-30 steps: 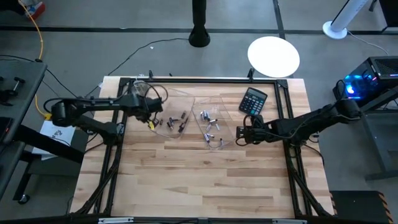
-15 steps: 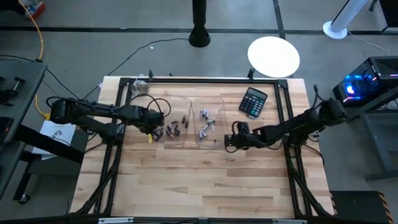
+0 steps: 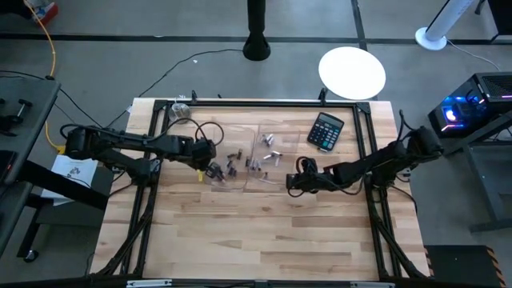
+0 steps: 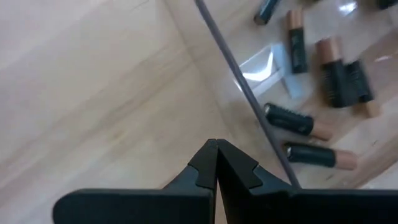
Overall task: Sort batteries
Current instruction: Adjust the transparent bins, then return to Home Position
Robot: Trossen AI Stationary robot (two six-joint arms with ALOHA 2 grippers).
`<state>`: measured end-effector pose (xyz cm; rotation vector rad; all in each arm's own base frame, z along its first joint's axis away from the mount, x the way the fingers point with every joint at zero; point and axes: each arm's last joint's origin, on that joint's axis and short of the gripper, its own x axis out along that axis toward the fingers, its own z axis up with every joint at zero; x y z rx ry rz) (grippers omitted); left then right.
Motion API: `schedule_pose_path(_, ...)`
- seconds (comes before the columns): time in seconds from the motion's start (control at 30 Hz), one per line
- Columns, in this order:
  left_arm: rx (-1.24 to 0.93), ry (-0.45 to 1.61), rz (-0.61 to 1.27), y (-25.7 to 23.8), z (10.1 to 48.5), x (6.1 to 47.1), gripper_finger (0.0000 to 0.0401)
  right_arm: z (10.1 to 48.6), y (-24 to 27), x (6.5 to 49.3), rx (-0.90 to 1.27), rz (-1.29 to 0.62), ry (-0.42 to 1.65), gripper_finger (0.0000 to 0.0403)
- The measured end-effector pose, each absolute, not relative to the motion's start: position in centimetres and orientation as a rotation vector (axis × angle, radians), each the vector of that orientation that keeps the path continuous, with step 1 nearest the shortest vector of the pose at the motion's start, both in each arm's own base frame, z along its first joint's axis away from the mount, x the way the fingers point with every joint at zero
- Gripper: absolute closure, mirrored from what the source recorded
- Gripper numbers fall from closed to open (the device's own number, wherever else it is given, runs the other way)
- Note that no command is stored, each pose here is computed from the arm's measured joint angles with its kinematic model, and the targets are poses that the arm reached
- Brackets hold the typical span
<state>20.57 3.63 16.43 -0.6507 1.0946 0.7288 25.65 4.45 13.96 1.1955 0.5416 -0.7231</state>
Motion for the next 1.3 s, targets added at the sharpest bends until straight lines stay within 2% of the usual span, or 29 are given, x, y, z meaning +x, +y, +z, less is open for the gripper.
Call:
schedule_pose_path(0.17, -0.624, 1.094, 0.768, 4.3, 17.1, 19.7, 0.0401, 15.0, 4.6, 24.3, 1.167, -0.752, 0.590, 0.0403)
schedule_pose_path(0.37, -0.642, 0.903, 0.798, 5.7, 19.4, 19.0, 0.0401, 17.1, 4.1, 22.2, 1.128, -0.773, 0.618, 0.0403)
schedule_pose_path(0.53, -0.574, 0.629, 0.806, 6.5, 24.5, 17.5, 0.0401, 19.8, 3.9, 19.2, 1.078, -0.795, 0.585, 0.0403)
schedule_pose_path(0.63, -0.500, 0.421, 0.682, 5.7, 28.0, 16.0, 0.0401, 21.9, 3.7, 17.5, 1.025, -0.790, 0.526, 0.0403)
schedule_pose_path(0.73, -0.501, 0.169, 0.522, 4.1, 29.6, 14.6, 0.0401, 24.3, 3.8, 16.8, 0.974, -0.724, 0.394, 0.0403)
schedule_pose_path(0.83, -0.554, -0.059, 0.376, 2.4, 28.6, 13.6, 0.0401, 26.6, 4.2, 17.0, 0.910, -0.634, 0.244, 0.0403)
schedule_pose_path(0.93, -0.626, -0.195, 0.337, 1.1, 25.2, 13.4, 0.0401, 28.6, 4.6, 17.6, 0.841, -0.566, 0.141, 0.0403)
schedule_pose_path(1.07, -0.679, -0.239, 0.360, 0.1, 20.8, 13.1, 0.0401, 30.6, 4.6, 17.8, 0.767, -0.556, 0.113, 0.0403)
schedule_pose_path(1.2, -0.676, -0.300, 0.303, -0.3, 19.0, 12.4, 0.0401, 32.5, 4.7, 17.0, 0.703, -0.545, 0.156, 0.0403)
schedule_pose_path(1.3, -0.645, -0.193, 0.299, -0.2, 17.8, 12.5, 0.0401, 33.5, 4.9, 15.7, 0.678, -0.537, 0.212, 0.0403)
